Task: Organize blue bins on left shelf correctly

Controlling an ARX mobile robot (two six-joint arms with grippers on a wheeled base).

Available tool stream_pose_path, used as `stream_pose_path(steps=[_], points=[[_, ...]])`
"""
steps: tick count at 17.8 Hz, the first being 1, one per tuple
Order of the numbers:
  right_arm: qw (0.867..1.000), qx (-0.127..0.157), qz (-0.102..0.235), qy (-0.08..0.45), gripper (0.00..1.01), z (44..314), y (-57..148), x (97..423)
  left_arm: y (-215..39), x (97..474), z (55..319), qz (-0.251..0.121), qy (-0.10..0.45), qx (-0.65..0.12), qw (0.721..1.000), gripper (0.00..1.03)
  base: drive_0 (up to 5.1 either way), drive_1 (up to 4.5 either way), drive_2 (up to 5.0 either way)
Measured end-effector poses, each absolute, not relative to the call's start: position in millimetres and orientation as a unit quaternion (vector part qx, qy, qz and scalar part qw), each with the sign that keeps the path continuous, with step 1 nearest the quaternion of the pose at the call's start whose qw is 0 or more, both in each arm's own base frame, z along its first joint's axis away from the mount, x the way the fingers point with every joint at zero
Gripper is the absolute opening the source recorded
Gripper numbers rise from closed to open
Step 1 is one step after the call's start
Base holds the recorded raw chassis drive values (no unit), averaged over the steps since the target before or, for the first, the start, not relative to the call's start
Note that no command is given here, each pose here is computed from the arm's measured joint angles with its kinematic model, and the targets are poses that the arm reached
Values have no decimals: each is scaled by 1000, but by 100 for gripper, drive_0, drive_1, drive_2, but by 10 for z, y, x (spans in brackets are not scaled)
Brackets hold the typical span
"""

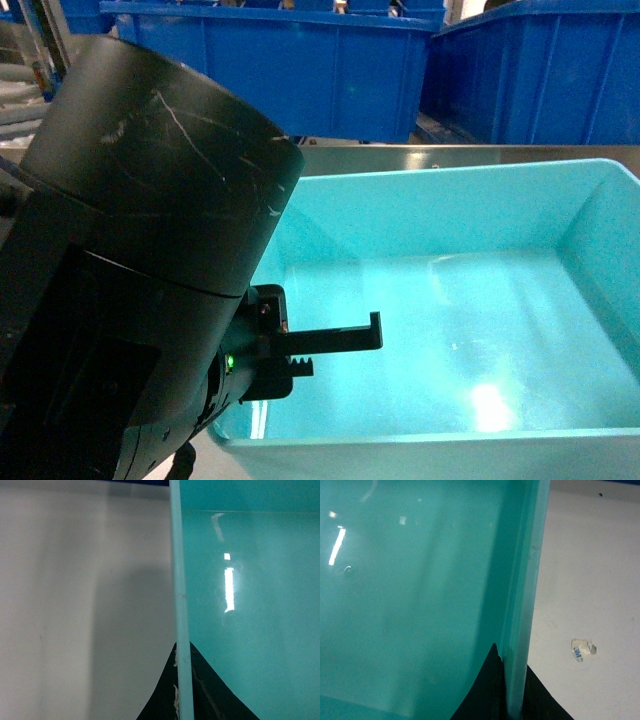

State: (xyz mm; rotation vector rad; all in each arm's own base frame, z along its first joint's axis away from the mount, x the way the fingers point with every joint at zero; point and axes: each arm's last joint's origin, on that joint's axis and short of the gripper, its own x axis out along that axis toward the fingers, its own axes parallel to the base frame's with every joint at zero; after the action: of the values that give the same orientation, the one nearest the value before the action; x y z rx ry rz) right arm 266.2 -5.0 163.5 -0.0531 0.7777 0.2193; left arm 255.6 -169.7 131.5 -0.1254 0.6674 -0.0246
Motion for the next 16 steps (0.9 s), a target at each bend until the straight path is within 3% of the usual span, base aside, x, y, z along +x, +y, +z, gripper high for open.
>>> stream_pose_path(steps=[6, 14, 16], points=[[928, -56, 114, 350, 2, 1677, -51, 2638, -1707, 2540, 1343, -15, 324, -52, 945, 2, 0, 0, 0], [928, -59, 114, 349, 2, 1679, -55, 2637, -1709, 2540, 1345, -16, 324, -52, 945, 2, 0, 0, 0], [928, -59, 112, 352, 2, 1673, -72, 2630, -1730, 2527, 1345, -21, 324, -49, 945, 2, -352, -98, 490]])
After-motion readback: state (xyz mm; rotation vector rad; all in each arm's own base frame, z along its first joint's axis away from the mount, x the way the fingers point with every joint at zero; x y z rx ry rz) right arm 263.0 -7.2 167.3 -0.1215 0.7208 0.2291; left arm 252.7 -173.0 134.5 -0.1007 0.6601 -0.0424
